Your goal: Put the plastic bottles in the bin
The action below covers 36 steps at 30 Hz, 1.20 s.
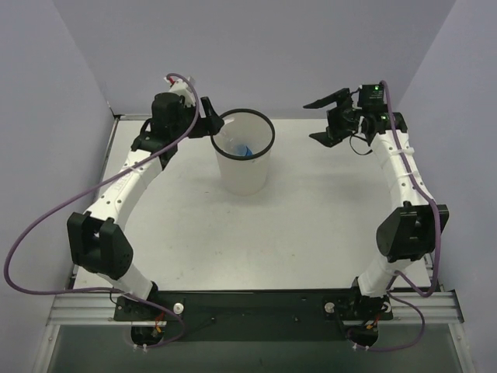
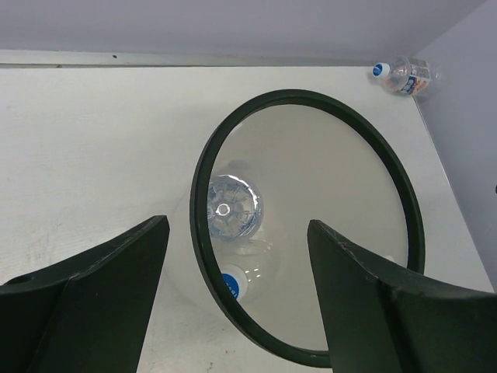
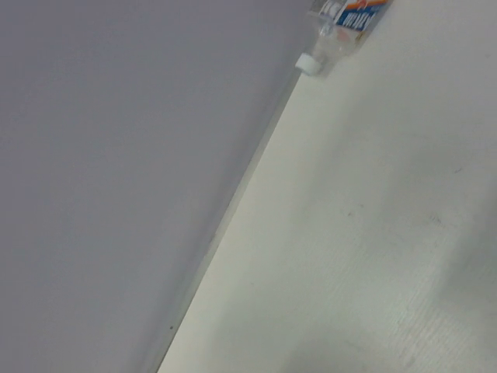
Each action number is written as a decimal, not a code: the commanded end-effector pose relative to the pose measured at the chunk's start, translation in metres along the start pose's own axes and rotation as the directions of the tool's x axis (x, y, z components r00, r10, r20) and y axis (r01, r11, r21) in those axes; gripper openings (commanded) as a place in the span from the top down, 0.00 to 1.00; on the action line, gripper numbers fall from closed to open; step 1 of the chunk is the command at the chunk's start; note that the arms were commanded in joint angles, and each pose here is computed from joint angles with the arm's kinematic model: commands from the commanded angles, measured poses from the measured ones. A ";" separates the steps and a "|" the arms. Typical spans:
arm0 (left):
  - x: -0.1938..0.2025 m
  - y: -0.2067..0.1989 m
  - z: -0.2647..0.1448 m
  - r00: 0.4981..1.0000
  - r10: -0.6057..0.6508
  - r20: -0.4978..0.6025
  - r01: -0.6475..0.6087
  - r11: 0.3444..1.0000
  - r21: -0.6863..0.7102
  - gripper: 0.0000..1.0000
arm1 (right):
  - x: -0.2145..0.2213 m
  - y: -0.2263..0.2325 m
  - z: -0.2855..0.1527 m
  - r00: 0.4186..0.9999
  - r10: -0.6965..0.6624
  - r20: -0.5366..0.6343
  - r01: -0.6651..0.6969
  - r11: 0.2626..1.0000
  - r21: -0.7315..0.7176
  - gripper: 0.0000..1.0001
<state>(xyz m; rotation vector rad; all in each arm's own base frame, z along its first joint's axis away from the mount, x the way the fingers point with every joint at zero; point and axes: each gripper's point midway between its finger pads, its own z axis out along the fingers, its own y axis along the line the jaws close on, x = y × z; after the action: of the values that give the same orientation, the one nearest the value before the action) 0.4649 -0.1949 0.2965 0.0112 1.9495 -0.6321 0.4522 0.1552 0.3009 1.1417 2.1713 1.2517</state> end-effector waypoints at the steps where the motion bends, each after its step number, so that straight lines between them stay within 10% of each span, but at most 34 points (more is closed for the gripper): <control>1: -0.033 -0.010 -0.031 0.995 -0.028 0.100 0.026 0.999 0.024 0.16 | -0.063 -0.023 -0.008 0.970 -0.064 0.234 0.035 0.991 0.128 0.18; 15: -0.044 0.014 -0.045 0.988 -0.089 0.129 0.087 0.996 0.023 0.15 | -0.257 -0.076 0.021 0.710 0.021 0.704 -0.134 0.985 0.106 0.15; 36: -0.034 0.024 -0.008 0.989 -0.125 0.074 0.125 0.992 0.011 0.15 | -0.427 -0.163 0.086 0.501 0.106 0.859 -0.236 0.972 0.018 0.00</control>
<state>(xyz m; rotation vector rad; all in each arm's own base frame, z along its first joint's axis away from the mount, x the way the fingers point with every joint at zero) 0.4704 -0.1578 0.2846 -0.1530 1.9691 -0.6842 0.6651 -0.1672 0.0669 1.6534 1.5012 0.3273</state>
